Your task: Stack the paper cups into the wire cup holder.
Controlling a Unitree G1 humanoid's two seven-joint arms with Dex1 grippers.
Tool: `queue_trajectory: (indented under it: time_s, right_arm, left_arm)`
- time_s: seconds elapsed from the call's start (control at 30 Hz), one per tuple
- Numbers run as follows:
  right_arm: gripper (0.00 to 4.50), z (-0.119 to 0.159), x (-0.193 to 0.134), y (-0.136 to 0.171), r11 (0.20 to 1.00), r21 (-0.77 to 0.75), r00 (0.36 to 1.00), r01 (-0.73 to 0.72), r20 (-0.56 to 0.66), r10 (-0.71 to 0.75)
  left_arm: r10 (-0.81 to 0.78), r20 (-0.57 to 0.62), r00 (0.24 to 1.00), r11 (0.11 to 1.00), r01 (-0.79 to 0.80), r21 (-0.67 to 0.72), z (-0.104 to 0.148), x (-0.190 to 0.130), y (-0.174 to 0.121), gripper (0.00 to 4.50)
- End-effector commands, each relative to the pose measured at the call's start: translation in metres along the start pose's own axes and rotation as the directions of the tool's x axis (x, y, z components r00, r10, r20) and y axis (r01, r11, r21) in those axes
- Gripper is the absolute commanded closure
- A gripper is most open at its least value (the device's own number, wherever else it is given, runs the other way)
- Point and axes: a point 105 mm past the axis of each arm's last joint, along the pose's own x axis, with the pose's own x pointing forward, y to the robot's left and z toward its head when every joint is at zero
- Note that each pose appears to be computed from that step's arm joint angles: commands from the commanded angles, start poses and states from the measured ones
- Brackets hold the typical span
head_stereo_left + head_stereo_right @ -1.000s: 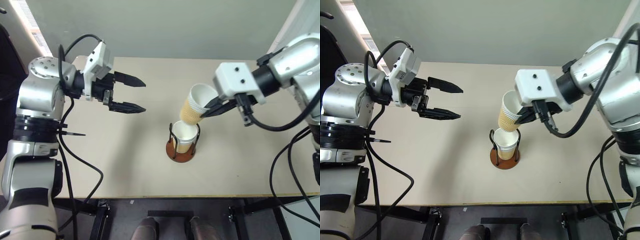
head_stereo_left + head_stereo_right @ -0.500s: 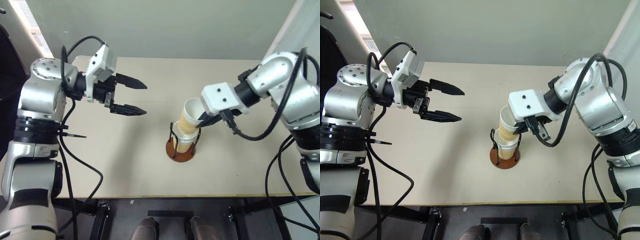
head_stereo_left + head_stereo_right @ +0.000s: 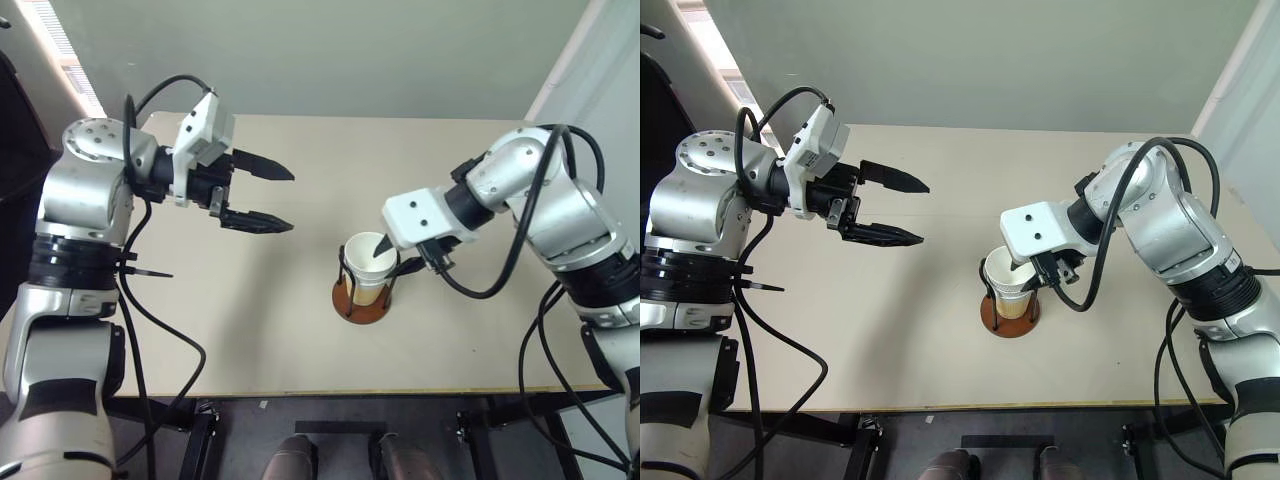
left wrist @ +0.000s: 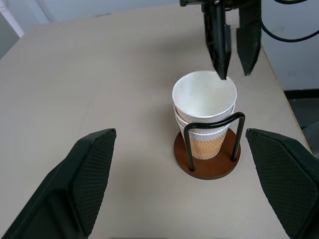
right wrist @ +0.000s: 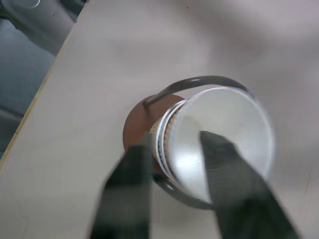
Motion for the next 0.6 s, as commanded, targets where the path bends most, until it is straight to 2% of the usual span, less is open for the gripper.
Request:
queue_trajectory:
  time_s: [0.03,0.07,0.23,0.33,0.43,0.6]
  right_arm:
    - [1.51,0.015,-0.028,-0.021,0.986,0.029,0.985,0.162,0.062,-0.163]
    - [1.14,0.015,-0.036,-0.024,0.978,0.082,0.976,0.191,0.090,-0.198]
    - [1.14,0.006,-0.065,-0.018,0.892,0.392,0.915,0.226,0.229,-0.333]
    - [1.14,-0.012,-0.082,-0.014,0.770,0.596,0.841,0.227,0.279,-0.464]
    - [1.14,-0.042,-0.094,-0.004,0.628,0.736,0.785,0.252,0.224,-0.578]
    - [1.14,-0.063,-0.083,0.018,0.558,0.790,0.800,0.254,0.153,-0.580]
  left_arm:
    - [-0.003,-0.003,1.000,0.999,0.004,0.048,0.010,-0.004,-0.002,0.00]
    - [0.003,-0.003,1.000,0.999,-0.003,0.045,0.009,-0.005,-0.001,0.00]
    - [0.063,0.020,0.998,0.998,-0.063,0.000,0.004,-0.016,0.000,0.00]
    - [0.149,0.057,0.987,0.988,-0.147,-0.038,0.000,-0.027,0.004,0.00]
    - [0.225,0.072,0.972,0.969,-0.215,-0.121,-0.002,-0.037,0.005,0.00]
    - [0.287,0.037,0.957,0.943,-0.275,-0.187,-0.016,-0.051,-0.005,0.00]
